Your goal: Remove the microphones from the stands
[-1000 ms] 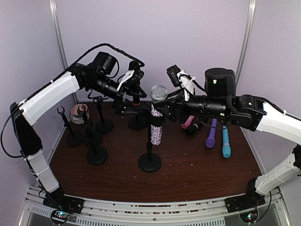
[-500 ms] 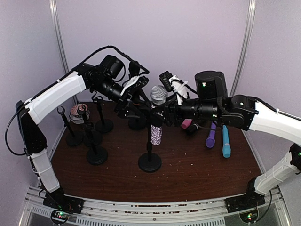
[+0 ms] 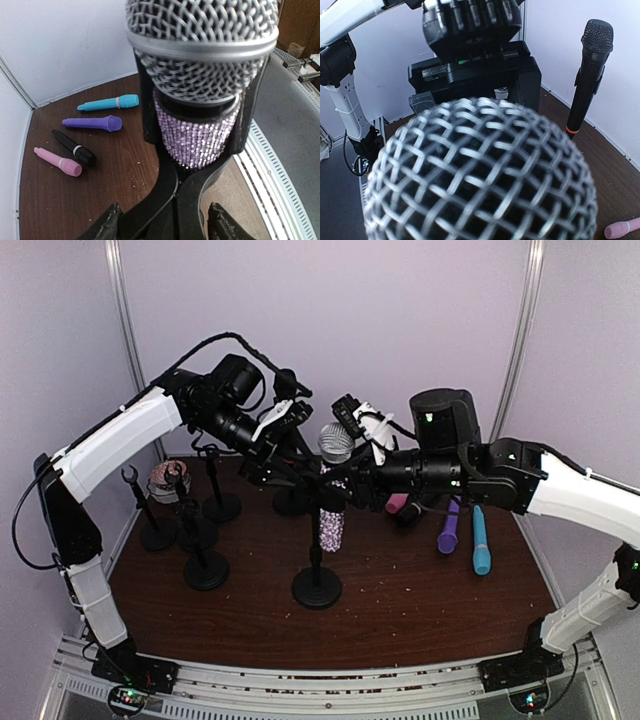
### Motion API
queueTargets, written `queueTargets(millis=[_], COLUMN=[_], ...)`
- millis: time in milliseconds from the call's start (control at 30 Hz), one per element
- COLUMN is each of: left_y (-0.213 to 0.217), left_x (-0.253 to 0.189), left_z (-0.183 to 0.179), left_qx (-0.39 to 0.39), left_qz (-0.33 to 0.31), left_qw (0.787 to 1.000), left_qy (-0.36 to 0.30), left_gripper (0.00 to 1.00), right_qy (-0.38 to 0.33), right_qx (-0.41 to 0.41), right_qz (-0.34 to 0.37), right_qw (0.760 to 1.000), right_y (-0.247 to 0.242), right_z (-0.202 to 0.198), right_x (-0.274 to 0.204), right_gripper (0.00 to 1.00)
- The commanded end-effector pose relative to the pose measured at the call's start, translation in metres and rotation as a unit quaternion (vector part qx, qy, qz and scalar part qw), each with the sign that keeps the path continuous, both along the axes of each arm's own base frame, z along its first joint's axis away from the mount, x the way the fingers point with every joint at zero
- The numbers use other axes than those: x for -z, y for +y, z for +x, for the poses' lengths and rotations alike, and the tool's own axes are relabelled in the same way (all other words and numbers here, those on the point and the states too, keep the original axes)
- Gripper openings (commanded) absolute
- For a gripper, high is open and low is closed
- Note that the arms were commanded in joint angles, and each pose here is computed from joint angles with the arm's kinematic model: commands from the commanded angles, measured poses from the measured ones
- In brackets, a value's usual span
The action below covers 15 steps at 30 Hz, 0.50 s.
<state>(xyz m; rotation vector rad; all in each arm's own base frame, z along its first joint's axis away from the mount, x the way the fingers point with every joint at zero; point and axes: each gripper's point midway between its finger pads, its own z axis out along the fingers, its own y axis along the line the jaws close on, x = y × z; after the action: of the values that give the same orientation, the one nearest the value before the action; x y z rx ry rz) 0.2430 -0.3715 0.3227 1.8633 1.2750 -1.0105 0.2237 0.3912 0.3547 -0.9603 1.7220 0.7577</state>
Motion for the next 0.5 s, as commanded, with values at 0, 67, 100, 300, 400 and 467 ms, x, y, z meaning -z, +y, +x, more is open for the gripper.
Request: queueTargets(millis=[0,67,100,300,400,467], left_y=[-0.001,0.000,0.000,0.000,0.000,0.000], left_x=[-0.004,-0.002,-0.001,0.002,0.002,0.003], left_z=[-0.005,-0.004,-0.003,-0.002,-0.001,-0.001], left_qx=[0.015,0.012,0.011,0.007,0.005,0.002], left_qz=[-0.006,-0.003,0.000,0.006,0.008,0.011], left_qw=[1.000,1.000,1.000,1.000,1.000,1.000], left_qy=[0.003,0.001,-0.001,-0.002,-0.003,-0.002], left_gripper=[0.55,0.53,0.53,0.52,0.56,0.63], right_qy=[-0.011,-0.012,-0.013,-0.013,-0.013,-0.014], right_qx=[-0.022,-0.026,-0.027,-0.026,-0.026,-0.024], right_qz=[0.016,0.015,0.015,0.027,0.037,0.043], right_qw=[1.000,0.999,0.999,0.999,0.999,0.999], right_y=[-0.001,-0.001,-0.002,-0.003,-0.004,-0.004], right_z=[-0.003,-0.005,-0.005,-0.006,-0.008,-0.007], right_x=[-0.023,-0.024,-0.024,-0.032,-0.037,-0.038], right_gripper=[0.30,0.37,0.40,0.46,0.48,0.48])
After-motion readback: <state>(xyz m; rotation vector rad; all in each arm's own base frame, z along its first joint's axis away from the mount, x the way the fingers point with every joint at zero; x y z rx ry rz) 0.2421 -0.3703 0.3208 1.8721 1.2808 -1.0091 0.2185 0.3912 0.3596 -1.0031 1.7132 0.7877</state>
